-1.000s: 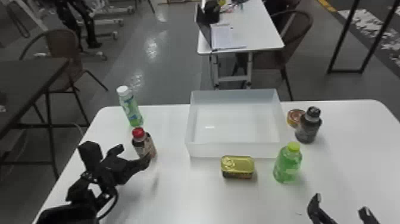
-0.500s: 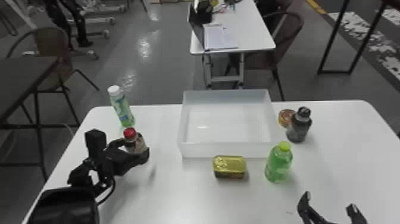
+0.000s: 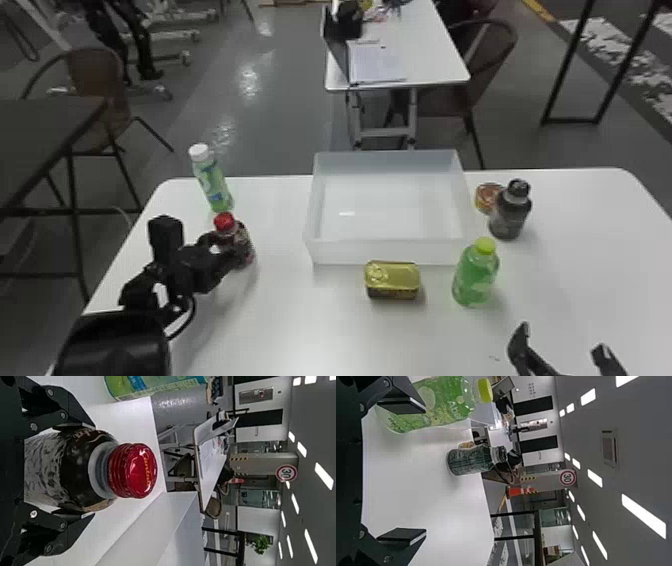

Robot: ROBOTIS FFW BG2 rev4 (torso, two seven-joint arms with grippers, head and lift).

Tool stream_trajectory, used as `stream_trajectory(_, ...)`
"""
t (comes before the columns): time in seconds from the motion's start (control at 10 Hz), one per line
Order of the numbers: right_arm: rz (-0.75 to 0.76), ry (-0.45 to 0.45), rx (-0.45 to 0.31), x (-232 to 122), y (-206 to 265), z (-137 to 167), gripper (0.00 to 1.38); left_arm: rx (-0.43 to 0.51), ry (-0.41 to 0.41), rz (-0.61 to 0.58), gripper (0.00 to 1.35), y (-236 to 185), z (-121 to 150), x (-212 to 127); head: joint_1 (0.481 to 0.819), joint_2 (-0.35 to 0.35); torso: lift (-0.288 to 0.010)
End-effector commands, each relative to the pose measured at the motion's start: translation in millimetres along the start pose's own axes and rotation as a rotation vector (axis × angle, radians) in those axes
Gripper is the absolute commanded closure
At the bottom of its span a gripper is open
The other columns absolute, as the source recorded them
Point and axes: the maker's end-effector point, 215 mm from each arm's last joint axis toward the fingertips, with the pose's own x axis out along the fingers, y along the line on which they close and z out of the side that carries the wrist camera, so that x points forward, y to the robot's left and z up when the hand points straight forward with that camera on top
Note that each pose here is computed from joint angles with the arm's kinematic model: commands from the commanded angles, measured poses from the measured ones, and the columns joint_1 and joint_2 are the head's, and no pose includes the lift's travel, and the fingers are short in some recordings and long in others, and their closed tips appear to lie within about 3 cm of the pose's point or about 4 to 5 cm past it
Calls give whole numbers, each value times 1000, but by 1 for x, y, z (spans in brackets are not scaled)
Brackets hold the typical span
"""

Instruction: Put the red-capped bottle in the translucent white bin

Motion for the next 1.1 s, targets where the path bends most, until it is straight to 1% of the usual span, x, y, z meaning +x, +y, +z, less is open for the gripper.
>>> stream_trajectory(0.0,0,1,0,0,0,0,196,6,0,-2,779,-1,0,1,695,137,-74)
stream_trajectory(0.1,0,-1,0,0,0,0,196,7,-9,-4,782,-2,3,2,695,136,-74)
stream_trajectory(0.2,1,-1,-1,0,0,0,196,-23,-27,-14,782,-9,5,3,695,136,-74)
stream_trajectory(0.3,-1,0,2,0,0,0,196,-37,-59,-23,782,-18,24,4,695,132,-74)
stream_trajectory(0.4,-1,0,2,0,0,0,196,-35,-101,-26,782,-27,54,5,695,123,-74)
stream_trajectory(0.5,0,-2,0,1,0,1,196,-64,-168,-43,782,-44,92,6,695,110,-74)
stream_trajectory(0.6,1,-1,-2,1,0,0,196,-50,-221,-82,782,-62,130,10,695,89,-74)
stream_trajectory(0.7,1,1,-2,1,0,-1,196,-53,-265,-140,782,-86,159,16,695,75,-74)
stream_trajectory(0.8,3,-2,1,2,1,0,196,-59,-281,-202,782,-112,179,25,695,44,-74)
stream_trajectory(0.9,8,-4,0,4,2,1,196,-35,-268,-251,782,-136,190,36,695,6,-74)
stream_trajectory(1.0,8,-3,2,4,2,0,196,32,-242,-292,782,-157,199,46,695,-27,-74)
